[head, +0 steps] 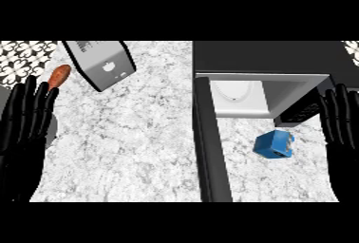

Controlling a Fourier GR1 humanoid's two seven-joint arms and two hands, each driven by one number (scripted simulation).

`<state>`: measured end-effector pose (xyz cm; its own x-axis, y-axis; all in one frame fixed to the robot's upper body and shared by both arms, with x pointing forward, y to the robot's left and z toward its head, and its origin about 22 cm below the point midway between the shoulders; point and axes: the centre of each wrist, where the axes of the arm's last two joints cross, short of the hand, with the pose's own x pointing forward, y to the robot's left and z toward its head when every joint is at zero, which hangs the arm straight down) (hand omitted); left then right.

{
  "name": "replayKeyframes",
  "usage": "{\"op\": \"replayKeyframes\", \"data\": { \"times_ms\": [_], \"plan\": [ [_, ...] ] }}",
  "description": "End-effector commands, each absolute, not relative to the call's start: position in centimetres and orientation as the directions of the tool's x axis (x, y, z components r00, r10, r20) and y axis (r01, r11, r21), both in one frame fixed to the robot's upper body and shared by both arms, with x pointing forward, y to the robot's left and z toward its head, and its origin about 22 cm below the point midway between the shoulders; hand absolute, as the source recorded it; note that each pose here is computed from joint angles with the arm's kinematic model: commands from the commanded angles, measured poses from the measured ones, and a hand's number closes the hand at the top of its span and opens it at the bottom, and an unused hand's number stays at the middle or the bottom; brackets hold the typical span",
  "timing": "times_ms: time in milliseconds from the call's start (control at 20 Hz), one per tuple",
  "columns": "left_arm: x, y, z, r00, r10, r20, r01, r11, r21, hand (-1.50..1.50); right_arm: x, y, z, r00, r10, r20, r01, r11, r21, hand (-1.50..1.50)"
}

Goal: Pick up the milk, place it into the microwave and close the microwave

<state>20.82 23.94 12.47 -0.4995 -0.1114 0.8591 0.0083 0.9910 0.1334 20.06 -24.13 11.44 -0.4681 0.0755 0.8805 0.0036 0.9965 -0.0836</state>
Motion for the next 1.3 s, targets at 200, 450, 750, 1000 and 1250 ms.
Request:
{"op": "replayKeyframes", "data": {
  "times_ms": [200,450,750,1000,1250],
  "plan": [
    [18.3,22.3,13.3,-0.482,-0.162,0.861,-0.086,0.987,0.137,-1.50,18.9,-19.3,14.0,-0.568,0.110,0.816,0.118,0.992,-0.052,-1.50],
    [15.4,21.3,11.8,-0.382,0.052,0.923,-0.044,0.996,-0.074,-1.50,18.5,-15.7,14.0,-0.497,-0.128,0.858,-0.134,0.988,0.070,-1.50],
    [11.9,21.1,11.3,-0.390,0.044,0.920,-0.053,0.996,-0.070,-1.50,19.1,-13.4,14.5,-0.496,-0.106,0.862,-0.126,0.991,0.050,-1.50],
    [13.0,20.4,10.5,-0.369,0.035,0.929,-0.060,0.996,-0.061,-1.50,18.4,-14.5,12.0,-0.514,-0.001,0.858,0.033,0.999,0.020,-1.50],
    [12.0,21.6,9.8,-0.377,0.043,0.925,-0.055,0.996,-0.069,-1.50,20.2,-14.6,12.1,-0.473,0.031,0.881,0.112,0.993,0.025,-1.50]
  ]
}}
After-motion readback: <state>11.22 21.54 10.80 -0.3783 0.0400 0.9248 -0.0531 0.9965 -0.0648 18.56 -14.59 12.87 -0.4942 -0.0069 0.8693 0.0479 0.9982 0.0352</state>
